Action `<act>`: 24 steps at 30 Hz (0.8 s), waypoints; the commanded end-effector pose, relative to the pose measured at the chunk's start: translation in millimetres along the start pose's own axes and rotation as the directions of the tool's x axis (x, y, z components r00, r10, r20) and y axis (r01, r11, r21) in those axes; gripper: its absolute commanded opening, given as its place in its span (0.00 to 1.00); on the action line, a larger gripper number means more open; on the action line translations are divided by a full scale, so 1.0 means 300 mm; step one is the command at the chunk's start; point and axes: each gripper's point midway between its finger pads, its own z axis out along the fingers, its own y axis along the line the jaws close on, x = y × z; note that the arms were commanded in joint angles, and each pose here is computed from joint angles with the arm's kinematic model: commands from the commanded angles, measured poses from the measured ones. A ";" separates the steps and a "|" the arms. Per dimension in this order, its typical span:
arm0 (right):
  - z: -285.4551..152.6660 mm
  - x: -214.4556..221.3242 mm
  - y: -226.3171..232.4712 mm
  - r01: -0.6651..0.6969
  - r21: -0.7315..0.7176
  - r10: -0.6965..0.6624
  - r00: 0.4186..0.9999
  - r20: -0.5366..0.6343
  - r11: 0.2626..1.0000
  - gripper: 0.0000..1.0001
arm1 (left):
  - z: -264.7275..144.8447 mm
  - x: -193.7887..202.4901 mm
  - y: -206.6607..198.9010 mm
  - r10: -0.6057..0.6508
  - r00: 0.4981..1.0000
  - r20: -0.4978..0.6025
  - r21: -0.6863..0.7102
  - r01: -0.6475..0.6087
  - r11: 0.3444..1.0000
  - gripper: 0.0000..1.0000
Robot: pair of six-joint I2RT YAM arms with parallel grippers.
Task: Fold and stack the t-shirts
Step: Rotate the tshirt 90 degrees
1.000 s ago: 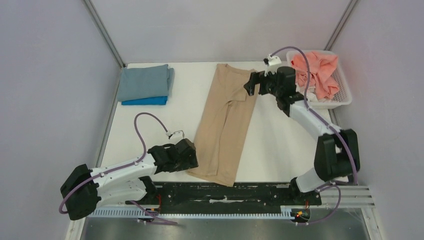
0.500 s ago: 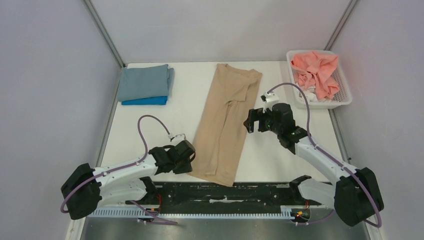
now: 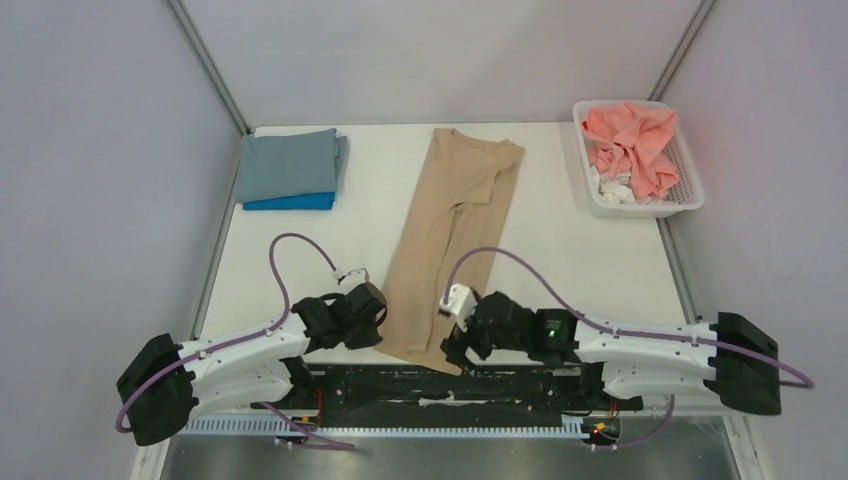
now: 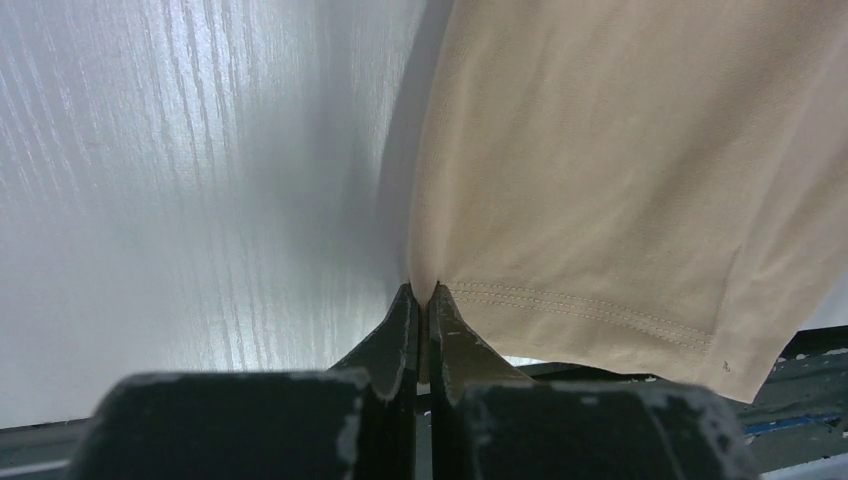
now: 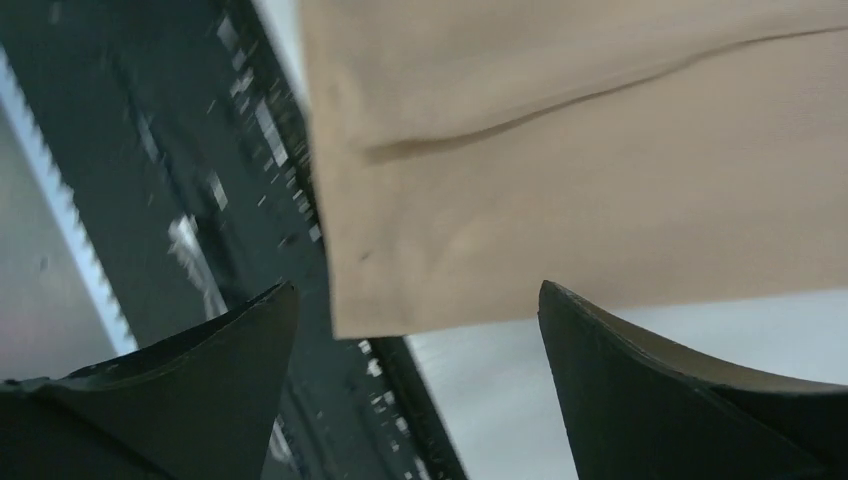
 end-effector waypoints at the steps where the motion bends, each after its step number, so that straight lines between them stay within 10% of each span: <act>1: 0.029 0.110 0.140 0.226 -0.089 -0.237 0.961 -0.141 0.970 0.90 | 0.001 -0.008 -0.016 -0.025 1.000 0.012 0.025 0.025 0.999 0.02; 17: 0.100 0.244 0.133 0.298 -0.079 -0.308 0.917 -0.252 0.951 0.63 | 0.009 0.007 -0.031 -0.063 0.998 -0.007 0.048 0.064 0.997 0.02; 24: 0.058 0.277 0.108 0.250 -0.042 -0.252 0.926 -0.283 0.967 0.11 | 0.011 0.074 -0.045 -0.067 0.993 -0.097 0.102 0.077 0.992 0.02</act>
